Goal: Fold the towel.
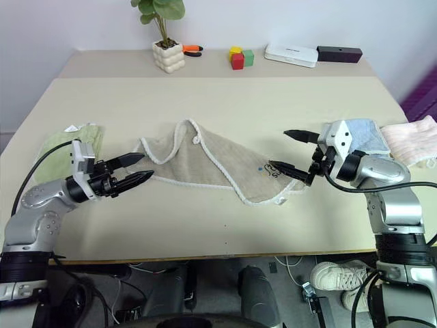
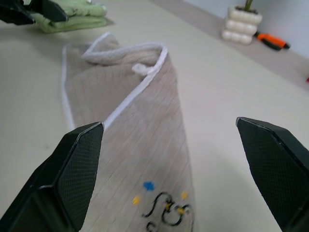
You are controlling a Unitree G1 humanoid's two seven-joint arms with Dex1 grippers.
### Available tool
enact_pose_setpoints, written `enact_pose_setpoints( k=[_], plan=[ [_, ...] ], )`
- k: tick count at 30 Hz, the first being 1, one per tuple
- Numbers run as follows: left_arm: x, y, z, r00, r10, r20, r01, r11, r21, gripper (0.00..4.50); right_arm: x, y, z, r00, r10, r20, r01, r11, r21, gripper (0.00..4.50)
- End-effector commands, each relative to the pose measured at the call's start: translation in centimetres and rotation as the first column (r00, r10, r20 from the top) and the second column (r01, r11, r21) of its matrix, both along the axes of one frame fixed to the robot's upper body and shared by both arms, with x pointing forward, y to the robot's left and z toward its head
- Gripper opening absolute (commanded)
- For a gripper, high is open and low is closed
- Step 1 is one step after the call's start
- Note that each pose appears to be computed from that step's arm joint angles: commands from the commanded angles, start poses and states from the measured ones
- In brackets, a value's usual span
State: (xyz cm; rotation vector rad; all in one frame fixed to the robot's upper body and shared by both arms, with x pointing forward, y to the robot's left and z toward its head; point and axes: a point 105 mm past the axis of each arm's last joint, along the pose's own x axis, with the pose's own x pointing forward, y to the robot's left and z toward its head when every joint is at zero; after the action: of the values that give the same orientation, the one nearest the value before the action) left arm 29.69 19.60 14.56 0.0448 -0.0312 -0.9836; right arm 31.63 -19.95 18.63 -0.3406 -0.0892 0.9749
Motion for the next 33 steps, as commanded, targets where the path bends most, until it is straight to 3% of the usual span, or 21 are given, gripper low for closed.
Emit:
enact_pose_setpoints(
  k=[1,11,21,24,33],
  plan=[
    [-0.4,0.5,1.1,0.998,-0.008,0.054,0.007,0.999,0.035,3.24,-0.1,0.9,1.0,0.999,0.016,0.045,-0.016,1.000,0.013,4.50],
    [0.0,-0.5,2.4,0.987,-0.147,0.061,0.143,0.988,0.065,3.24,-0.7,1.7,0.7,0.997,-0.019,0.076,0.016,0.999,0.036,4.50],
    [2.7,1.8,3.5,0.980,-0.116,0.159,0.080,0.973,0.216,3.24,0.0,5.6,0.9,0.990,-0.031,0.141,0.013,0.992,0.123,4.50],
    [4.6,1.6,2.0,0.986,-0.075,0.150,0.022,0.944,0.329,3.24,-0.1,6.1,1.3,0.985,-0.041,0.169,0.014,0.987,0.160,4.50],
    [4.9,0.4,0.4,0.997,-0.055,0.052,0.045,0.985,0.168,3.24,-1.1,10.5,1.5,0.979,-0.023,0.202,-0.026,0.972,0.234,4.50]
  ],
)
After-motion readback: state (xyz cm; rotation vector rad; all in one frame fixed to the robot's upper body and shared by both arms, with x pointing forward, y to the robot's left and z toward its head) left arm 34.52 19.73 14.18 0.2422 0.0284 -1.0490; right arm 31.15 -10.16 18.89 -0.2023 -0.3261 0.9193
